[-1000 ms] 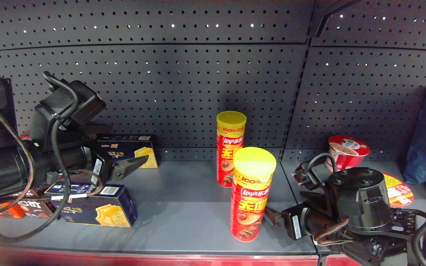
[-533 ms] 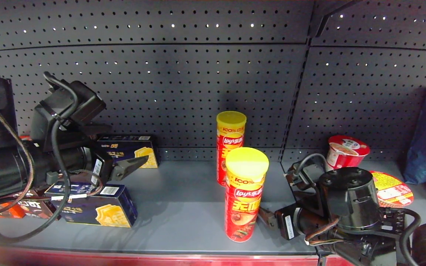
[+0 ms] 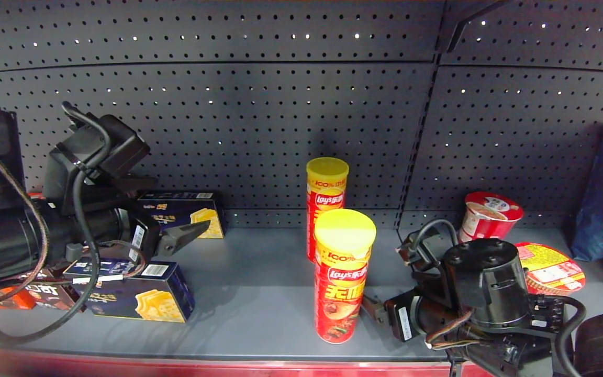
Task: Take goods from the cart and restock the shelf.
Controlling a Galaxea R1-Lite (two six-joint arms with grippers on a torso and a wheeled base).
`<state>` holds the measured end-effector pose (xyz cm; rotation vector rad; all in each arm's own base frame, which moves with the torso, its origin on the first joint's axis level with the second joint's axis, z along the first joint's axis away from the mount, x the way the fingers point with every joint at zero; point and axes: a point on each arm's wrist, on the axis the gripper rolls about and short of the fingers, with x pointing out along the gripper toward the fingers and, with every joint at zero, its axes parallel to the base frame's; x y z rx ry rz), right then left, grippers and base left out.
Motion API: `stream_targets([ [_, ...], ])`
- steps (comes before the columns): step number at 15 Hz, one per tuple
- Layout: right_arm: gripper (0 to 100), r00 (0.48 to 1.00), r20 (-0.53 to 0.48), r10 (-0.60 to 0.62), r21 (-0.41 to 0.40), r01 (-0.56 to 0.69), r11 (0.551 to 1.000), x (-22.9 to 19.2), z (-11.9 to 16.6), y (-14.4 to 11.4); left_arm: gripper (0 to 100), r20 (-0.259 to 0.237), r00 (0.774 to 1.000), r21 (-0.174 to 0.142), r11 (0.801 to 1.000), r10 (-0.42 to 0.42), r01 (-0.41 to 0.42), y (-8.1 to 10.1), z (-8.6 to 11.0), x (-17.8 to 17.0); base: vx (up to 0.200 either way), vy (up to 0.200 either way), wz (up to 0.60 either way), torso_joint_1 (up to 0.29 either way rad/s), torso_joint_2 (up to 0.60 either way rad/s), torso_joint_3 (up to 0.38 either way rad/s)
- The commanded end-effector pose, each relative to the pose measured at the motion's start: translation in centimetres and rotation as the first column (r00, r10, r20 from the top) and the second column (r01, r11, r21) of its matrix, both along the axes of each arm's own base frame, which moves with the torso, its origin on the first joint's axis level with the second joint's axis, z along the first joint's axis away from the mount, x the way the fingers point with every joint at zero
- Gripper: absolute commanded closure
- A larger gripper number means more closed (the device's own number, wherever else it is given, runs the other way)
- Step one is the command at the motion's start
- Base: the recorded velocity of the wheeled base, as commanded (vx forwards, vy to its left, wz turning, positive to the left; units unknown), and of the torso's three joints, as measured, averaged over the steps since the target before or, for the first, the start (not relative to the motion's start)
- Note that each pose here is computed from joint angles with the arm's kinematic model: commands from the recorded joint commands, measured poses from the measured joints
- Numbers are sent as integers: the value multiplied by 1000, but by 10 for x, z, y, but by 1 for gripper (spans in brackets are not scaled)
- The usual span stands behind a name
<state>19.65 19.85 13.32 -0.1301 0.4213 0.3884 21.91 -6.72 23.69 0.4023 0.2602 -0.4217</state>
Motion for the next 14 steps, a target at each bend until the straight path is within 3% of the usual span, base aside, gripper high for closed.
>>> stream_targets([
  [1, 0, 1000, -1, 2, 0, -2, 1000, 2, -1, 3, 0, -5, 1000, 1, 1000, 0, 0, 0, -2, 0, 0, 0, 0, 0, 0, 0],
  [14, 0, 1000, 3, 19, 3, -19, 1000, 2, 0, 10, 0, -15, 1000, 2, 1000, 12, -12, 3, -4, 1, 0, 0, 0, 0, 0, 0],
])
